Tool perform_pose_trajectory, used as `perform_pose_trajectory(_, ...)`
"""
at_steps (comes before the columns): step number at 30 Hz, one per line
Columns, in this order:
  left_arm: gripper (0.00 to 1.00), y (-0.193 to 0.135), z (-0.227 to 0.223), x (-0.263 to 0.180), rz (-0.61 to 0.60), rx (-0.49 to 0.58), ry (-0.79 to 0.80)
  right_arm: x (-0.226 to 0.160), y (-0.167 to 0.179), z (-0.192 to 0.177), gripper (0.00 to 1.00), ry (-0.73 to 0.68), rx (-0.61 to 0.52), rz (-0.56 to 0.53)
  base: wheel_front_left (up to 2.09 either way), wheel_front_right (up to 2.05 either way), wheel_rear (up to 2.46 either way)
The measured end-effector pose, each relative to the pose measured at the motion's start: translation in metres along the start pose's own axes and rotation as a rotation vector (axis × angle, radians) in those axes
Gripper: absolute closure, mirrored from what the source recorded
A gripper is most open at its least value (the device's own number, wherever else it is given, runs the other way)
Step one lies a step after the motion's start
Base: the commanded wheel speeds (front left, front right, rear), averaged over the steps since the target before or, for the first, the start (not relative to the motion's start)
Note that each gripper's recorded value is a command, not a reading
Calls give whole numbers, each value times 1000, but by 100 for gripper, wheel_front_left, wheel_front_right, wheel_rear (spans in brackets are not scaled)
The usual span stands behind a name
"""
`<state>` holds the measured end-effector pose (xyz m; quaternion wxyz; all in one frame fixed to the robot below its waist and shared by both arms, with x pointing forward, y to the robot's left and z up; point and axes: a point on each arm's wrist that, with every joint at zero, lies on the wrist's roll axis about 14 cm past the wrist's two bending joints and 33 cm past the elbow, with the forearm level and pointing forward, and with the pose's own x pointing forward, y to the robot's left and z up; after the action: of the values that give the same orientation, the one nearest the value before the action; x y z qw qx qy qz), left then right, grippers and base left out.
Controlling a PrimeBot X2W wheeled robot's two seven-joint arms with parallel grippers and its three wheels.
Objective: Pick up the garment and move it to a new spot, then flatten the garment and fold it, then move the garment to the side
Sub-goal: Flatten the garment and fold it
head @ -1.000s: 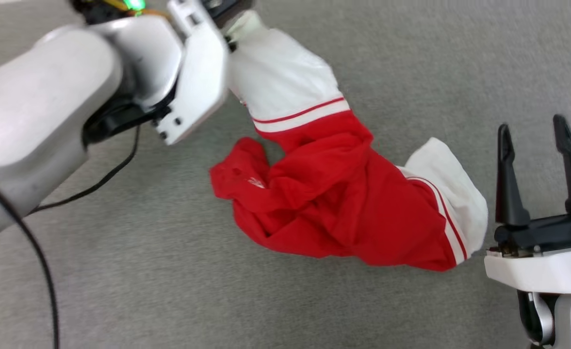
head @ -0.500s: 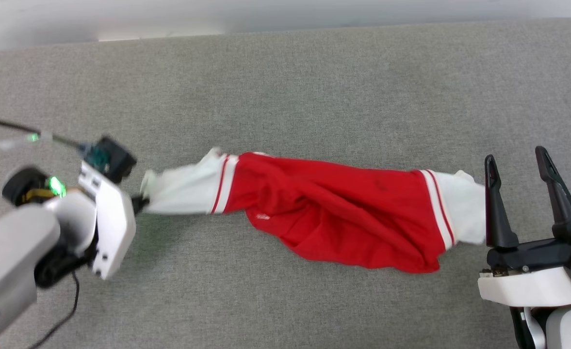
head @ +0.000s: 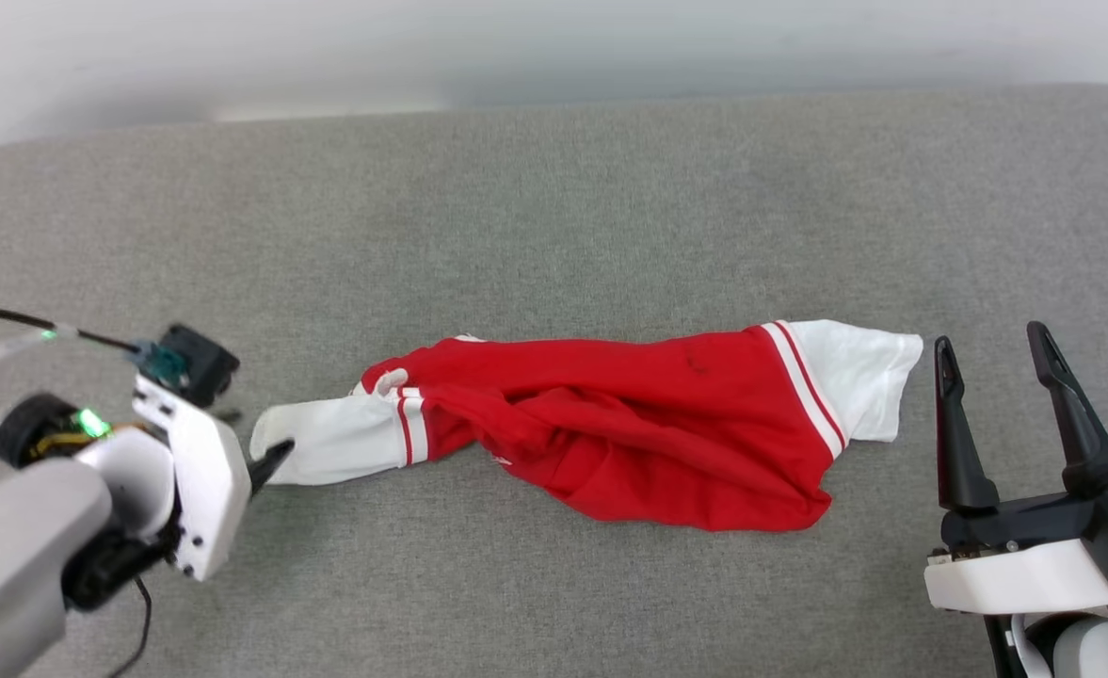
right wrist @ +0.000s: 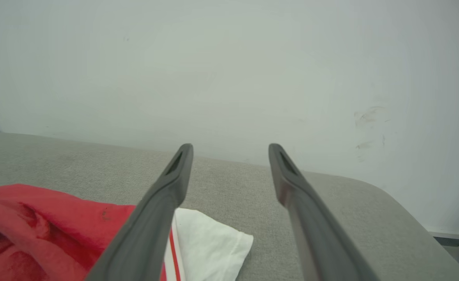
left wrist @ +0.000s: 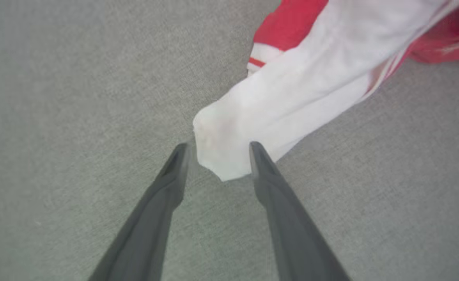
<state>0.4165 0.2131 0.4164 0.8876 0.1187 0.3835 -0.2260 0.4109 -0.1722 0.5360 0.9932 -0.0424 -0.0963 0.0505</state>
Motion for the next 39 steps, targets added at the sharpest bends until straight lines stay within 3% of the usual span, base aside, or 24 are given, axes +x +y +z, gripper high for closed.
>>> perform_pose_trajectory(10,0,19,109,-42,77,166,-204,-9,-1,10,0,-20,5,-7,0,0,0)
perform_pose_trajectory(20,0,-18,172,-14,-83,227,-155,2,-2,3,0,-9,-6,-5,0,0,0)
perform_pose_trajectory(29,0,-40,138,47,-173,309,164,12,-13,-14,0,25,-24,-28,0,0,0)
perform_pose_trajectory(39,0,-67,75,95,-275,337,404,16,-25,-30,0,63,-45,-53,0,0,0)
